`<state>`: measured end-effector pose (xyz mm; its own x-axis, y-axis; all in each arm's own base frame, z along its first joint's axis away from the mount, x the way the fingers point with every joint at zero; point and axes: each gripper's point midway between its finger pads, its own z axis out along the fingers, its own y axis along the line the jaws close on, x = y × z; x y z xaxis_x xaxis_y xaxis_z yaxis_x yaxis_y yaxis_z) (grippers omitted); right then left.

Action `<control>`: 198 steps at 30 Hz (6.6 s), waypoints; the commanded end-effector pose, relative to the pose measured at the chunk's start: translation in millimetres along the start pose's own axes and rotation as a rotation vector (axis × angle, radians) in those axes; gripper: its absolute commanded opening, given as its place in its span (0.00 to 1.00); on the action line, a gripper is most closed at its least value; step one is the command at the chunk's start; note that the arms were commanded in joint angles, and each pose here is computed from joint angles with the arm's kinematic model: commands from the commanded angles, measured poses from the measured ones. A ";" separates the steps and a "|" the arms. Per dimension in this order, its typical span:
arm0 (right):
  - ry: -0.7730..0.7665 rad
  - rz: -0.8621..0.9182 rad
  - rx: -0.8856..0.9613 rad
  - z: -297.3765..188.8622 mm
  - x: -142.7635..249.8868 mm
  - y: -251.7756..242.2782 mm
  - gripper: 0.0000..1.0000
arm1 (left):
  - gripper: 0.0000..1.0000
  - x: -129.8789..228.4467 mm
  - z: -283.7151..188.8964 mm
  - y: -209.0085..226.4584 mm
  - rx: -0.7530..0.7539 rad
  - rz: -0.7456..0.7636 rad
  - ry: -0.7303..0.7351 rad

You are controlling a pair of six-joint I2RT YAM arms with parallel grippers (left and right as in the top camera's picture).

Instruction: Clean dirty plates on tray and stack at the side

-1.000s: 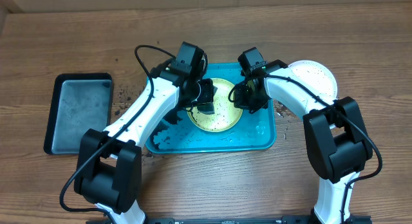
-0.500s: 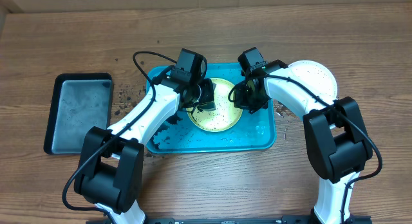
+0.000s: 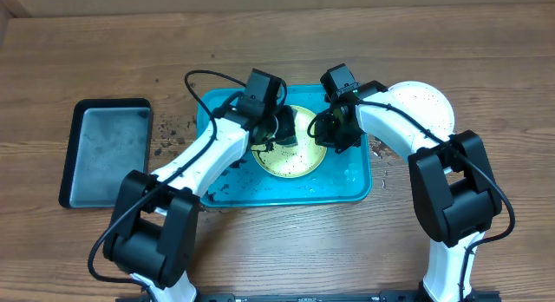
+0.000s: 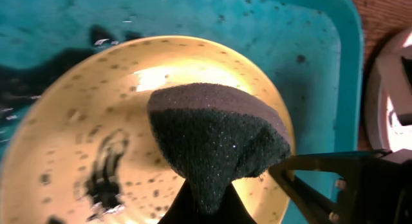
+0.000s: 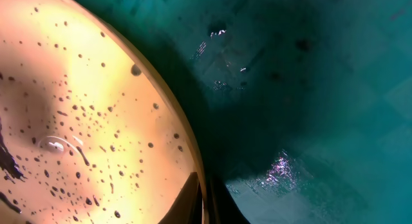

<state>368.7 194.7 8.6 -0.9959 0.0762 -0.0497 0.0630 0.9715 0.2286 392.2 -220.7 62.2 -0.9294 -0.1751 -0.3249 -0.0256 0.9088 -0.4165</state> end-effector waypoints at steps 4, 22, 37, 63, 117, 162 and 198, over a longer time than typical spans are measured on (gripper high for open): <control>0.006 0.031 0.042 4.9 1.4 -11.6 0.04 | 0.04 18.7 33.8 22.7 -0.083 -0.018 0.055; 0.025 0.030 0.053 4.7 6.0 -14.2 0.04 | 0.04 -13.8 0.7 115.0 -0.672 0.075 -0.091; 0.028 0.031 0.054 4.7 6.9 -14.5 0.04 | 0.04 30.4 50.4 -10.7 -0.006 -0.034 0.198; 0.038 0.033 0.060 4.6 9.2 -15.8 0.04 | 0.04 -56.8 -55.0 101.5 -0.556 -0.084 -0.079; -0.040 0.014 0.018 -5.4 -14.1 -1.4 0.04 | 0.96 -41.1 -178.0 336.9 -0.530 -0.959 -0.246; -0.640 -0.418 0.681 -209.9 -60.8 16.7 0.04 | 1.00 -35.9 -182.0 316.3 -0.452 -0.967 -0.206; -0.943 -0.863 1.058 -275.0 -22.2 139.4 0.04 | 1.00 -35.9 -182.0 316.3 -0.452 -0.967 -0.206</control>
<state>381.9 280.2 278.3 -0.3817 -0.8152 -0.4356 -0.1505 0.5199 -0.8409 346.7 140.8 89.2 -0.3616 -0.9167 -0.1699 -0.8942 0.3926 -0.2150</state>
